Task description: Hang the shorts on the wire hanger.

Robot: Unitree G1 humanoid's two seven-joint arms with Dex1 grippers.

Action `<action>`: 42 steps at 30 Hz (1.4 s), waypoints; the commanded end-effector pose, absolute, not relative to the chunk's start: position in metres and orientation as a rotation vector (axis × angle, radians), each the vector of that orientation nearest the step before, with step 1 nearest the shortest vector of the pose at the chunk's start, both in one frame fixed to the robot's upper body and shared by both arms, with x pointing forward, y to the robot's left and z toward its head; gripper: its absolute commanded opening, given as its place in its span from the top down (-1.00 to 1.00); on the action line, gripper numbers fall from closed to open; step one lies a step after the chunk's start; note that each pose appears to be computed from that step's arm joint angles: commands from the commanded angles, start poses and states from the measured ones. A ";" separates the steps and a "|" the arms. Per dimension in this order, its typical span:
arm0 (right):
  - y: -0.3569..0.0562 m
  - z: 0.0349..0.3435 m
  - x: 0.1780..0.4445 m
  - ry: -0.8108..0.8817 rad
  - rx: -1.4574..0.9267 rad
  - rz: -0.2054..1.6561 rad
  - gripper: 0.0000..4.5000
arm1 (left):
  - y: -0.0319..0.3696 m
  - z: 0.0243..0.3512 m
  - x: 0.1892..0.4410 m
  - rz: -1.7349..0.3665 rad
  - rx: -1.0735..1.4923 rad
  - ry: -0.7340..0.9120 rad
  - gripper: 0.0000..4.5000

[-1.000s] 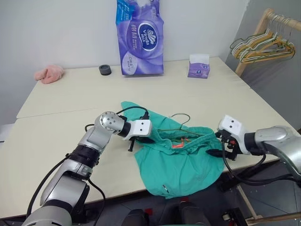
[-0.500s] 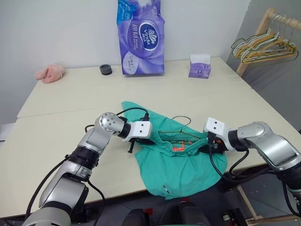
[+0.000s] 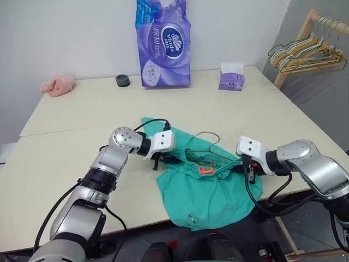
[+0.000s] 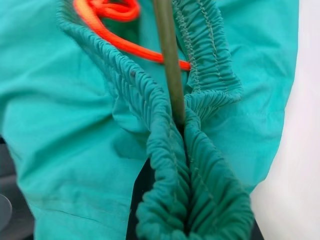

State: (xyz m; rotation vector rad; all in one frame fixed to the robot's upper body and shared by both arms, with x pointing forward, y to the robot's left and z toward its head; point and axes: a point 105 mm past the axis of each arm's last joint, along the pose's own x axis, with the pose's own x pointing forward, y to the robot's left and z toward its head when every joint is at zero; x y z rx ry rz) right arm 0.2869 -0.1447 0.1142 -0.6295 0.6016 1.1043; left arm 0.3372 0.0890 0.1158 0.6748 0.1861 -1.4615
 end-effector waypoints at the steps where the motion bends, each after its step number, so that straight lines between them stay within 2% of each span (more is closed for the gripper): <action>1: -0.141 0.138 0.280 0.521 -0.635 1.129 1.00 | 0.091 0.141 0.343 -1.442 0.613 0.123 -0.11; 7: -0.147 0.143 0.273 0.525 -0.621 1.121 1.00 | 0.113 0.144 0.347 -1.415 0.582 0.160 -0.93; 8: -0.147 0.143 0.273 0.526 -0.621 1.120 1.00 | 0.115 0.144 0.346 -1.418 0.582 0.164 -0.98; 19: -0.163 0.145 0.264 0.566 -0.609 1.102 1.00 | 0.133 0.126 0.345 -1.424 0.625 0.246 -0.98; 22: -0.164 0.146 0.262 0.570 -0.609 1.101 1.00 | 0.135 0.124 0.345 -1.422 0.628 0.251 -0.73; 29: -0.164 0.147 0.261 0.567 -0.606 1.101 1.00 | 0.136 0.114 0.349 -1.412 0.650 0.259 0.24; 34: -0.167 0.146 0.258 0.585 -0.603 1.106 1.00 | 0.141 0.116 0.365 -1.324 0.708 0.220 0.91; 35: -0.168 0.145 0.257 0.593 -0.603 1.107 1.00 | 0.143 0.118 0.369 -1.301 0.714 0.211 0.99; 42: -0.175 0.137 0.247 0.645 -0.606 1.117 1.00 | 0.145 0.122 0.378 -1.258 0.728 0.180 0.99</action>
